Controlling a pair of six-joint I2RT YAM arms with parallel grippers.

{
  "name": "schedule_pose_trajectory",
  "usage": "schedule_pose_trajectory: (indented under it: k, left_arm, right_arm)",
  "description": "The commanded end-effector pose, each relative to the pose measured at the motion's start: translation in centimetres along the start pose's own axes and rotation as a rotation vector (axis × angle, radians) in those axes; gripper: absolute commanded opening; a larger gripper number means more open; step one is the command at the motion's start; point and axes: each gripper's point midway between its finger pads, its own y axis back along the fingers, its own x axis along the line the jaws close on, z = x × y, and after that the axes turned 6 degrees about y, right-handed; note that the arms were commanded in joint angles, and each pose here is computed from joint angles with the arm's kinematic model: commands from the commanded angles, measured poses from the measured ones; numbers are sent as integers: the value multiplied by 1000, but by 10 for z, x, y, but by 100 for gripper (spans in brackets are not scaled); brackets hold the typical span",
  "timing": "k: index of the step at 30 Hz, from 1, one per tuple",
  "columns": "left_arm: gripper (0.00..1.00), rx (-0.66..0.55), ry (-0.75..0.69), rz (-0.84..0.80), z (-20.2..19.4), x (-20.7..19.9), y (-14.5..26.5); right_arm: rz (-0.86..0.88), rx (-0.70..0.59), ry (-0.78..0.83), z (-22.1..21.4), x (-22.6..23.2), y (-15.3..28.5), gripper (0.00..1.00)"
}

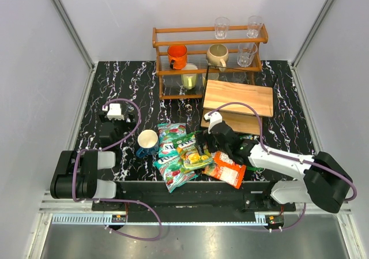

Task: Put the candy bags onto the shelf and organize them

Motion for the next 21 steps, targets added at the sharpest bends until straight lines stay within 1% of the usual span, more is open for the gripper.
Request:
schedule_pose_trajectory:
  k: [1,8,21]
  left_arm:
    - [99,-79,8,-1,25,-2,-9]
    - [99,-82,8,-1,27,-2,-9]
    - [99,-82,8,0,27,-2,-9]
  right_arm:
    - [81,-51,-34,19,14,-6,99]
    - [100,-24,-53,10,15,-15,100]
    - [125,32,-71,-9,19,-26,97]
